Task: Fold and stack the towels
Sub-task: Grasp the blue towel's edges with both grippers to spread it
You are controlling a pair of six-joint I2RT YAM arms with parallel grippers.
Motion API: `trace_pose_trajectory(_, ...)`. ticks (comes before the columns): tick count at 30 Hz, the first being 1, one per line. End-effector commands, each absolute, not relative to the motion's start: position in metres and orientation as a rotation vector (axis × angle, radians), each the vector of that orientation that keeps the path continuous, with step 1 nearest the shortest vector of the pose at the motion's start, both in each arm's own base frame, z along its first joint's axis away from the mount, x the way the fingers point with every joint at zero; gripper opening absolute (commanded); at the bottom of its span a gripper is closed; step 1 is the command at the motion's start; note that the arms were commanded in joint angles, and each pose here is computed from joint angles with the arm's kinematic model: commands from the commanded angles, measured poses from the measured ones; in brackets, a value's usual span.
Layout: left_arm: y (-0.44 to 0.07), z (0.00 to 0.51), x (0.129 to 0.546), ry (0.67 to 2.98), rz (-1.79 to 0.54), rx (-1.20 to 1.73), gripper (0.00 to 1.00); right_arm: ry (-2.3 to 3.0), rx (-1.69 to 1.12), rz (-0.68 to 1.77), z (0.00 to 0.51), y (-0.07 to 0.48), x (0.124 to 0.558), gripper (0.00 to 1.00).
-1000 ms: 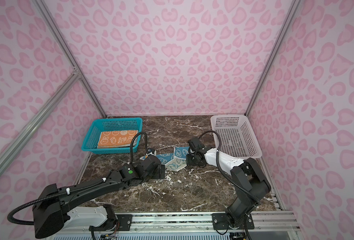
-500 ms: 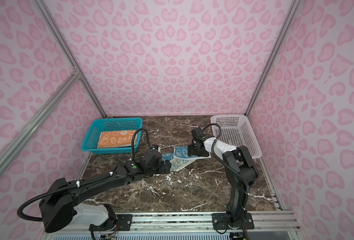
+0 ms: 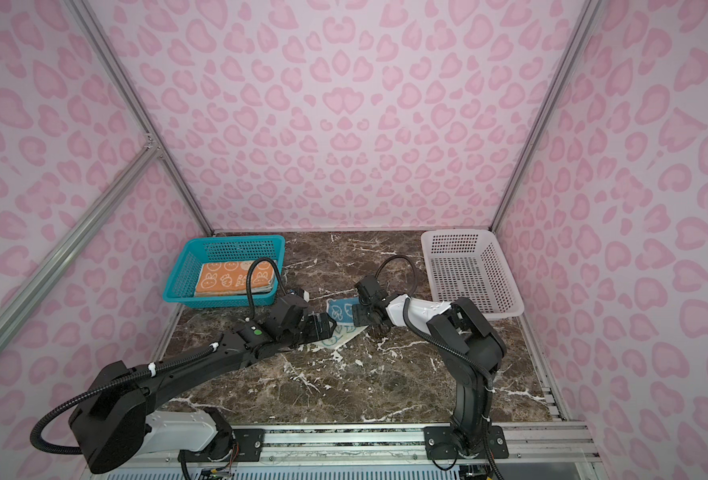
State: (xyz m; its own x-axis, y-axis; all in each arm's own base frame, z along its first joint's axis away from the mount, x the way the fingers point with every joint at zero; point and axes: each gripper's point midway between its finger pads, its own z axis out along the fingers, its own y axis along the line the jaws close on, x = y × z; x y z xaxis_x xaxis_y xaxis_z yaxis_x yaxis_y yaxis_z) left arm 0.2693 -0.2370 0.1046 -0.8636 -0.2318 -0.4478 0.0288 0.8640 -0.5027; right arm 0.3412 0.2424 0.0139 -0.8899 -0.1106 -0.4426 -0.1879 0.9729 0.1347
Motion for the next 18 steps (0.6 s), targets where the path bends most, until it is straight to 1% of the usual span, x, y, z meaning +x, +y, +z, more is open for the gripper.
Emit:
trace_pose_trajectory(1,-0.237,0.105,0.271,2.522,-0.737,-0.175,0.99,2.887,-0.158,0.329,-0.005,0.242,0.286,0.85)
trace_pose_trajectory(2,-0.236,0.102,0.272,2.530,-0.729,-0.180,1.00,2.877,-0.160,0.343,0.002,0.243,0.286,0.86)
trace_pose_trajectory(6,-0.237,0.092,0.273,2.559,-0.735,-0.197,0.95,2.821,-0.151,0.366,0.034,0.240,0.288,0.86)
trace_pose_trajectory(8,-0.240,0.089,0.276,2.563,-0.739,-0.203,0.90,2.790,-0.147,0.379,0.050,0.237,0.288,0.86)
trace_pose_trajectory(10,-0.243,0.085,0.281,2.576,-0.736,-0.202,0.82,2.770,-0.136,0.376,0.060,0.231,0.288,0.86)
trace_pose_trajectory(11,-0.244,0.084,0.283,2.577,-0.736,-0.205,0.79,2.764,-0.130,0.369,0.064,0.226,0.287,0.86)
trace_pose_trajectory(18,-0.244,0.078,0.303,2.572,-0.694,-0.231,0.71,2.764,-0.088,0.363,0.065,0.196,0.278,0.86)
